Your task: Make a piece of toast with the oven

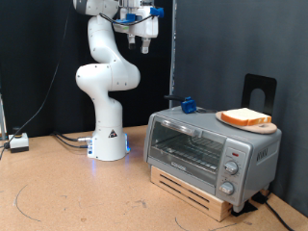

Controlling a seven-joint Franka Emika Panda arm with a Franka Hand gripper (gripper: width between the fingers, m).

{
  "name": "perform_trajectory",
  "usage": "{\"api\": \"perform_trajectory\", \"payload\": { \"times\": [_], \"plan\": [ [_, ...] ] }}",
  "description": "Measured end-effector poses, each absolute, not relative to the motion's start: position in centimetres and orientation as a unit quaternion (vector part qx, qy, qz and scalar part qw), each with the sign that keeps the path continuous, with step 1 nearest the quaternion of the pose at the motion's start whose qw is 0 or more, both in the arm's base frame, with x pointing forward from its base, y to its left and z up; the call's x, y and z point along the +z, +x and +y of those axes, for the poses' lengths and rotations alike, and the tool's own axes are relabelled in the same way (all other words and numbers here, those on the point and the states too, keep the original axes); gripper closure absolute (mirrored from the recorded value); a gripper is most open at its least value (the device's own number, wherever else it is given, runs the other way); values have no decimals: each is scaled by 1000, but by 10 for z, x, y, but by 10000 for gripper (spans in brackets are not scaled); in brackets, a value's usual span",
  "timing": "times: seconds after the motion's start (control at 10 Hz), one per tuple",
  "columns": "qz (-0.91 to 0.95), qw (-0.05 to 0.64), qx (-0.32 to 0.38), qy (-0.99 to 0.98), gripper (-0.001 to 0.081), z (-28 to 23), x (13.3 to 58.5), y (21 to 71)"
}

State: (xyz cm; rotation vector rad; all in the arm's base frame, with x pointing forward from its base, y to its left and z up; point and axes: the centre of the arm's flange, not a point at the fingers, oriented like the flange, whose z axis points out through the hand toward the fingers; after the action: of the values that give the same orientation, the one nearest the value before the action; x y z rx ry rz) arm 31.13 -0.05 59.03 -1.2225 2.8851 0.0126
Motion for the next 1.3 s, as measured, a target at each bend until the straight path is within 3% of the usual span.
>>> {"api": "perform_trajectory", "payload": {
  "times": [0.7, 1.0, 1.3],
  "plan": [
    [807, 57, 4, -587, -3, 6, 590, 323],
    [702, 139, 38, -698, -3, 5, 589, 324],
    [578, 146, -17, -803, -3, 5, 562, 348]
  ]
}}
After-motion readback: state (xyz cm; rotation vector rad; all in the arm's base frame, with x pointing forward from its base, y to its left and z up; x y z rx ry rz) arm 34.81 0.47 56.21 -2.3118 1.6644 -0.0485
